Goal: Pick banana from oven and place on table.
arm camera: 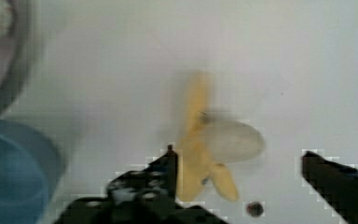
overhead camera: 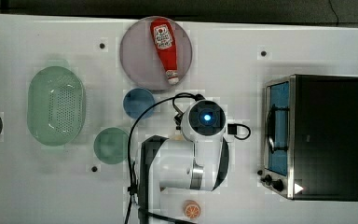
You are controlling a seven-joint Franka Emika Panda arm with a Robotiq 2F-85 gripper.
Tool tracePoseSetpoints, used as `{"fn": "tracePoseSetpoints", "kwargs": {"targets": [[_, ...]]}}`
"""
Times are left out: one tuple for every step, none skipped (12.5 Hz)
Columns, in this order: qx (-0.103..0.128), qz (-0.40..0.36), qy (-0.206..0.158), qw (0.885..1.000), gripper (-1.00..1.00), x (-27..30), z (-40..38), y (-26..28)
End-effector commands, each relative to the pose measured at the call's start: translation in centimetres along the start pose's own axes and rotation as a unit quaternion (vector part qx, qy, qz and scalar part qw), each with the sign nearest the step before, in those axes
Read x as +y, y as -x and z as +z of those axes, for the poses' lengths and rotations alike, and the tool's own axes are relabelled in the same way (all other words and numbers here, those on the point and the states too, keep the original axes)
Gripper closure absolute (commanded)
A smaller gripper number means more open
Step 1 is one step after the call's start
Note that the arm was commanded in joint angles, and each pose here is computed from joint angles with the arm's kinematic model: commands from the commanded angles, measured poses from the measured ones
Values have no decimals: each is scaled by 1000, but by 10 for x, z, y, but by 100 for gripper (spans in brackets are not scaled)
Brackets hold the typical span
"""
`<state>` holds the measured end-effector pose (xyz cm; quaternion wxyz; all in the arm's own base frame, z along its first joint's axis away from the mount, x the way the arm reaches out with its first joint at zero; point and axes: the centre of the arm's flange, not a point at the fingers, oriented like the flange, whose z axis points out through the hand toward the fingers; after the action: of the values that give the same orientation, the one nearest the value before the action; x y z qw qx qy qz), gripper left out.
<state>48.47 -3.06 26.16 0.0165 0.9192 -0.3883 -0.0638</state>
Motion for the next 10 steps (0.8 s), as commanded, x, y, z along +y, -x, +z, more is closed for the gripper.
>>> {"fn": "tracePoseSetpoints", "kwargs": {"targets": [[43, 19, -49, 998, -100, -11, -75, -17], [50, 19, -59, 997, -100, -10, -107, -18], [54, 18, -67, 996, -100, -9, -144, -17], [55, 17, -73, 996, -100, -6, -180, -14], [56, 15, -75, 996, -100, -1, -215, -9], [60, 11, -72, 996, -100, 5, -249, -5], [75, 7, -71, 995, -100, 11, -283, -2], [92, 4, -59, 994, -100, 19, -313, 1], [103, 3, -43, 994, -100, 27, -337, 6], [92, 5, -28, 995, -100, 35, -353, 14]]}}
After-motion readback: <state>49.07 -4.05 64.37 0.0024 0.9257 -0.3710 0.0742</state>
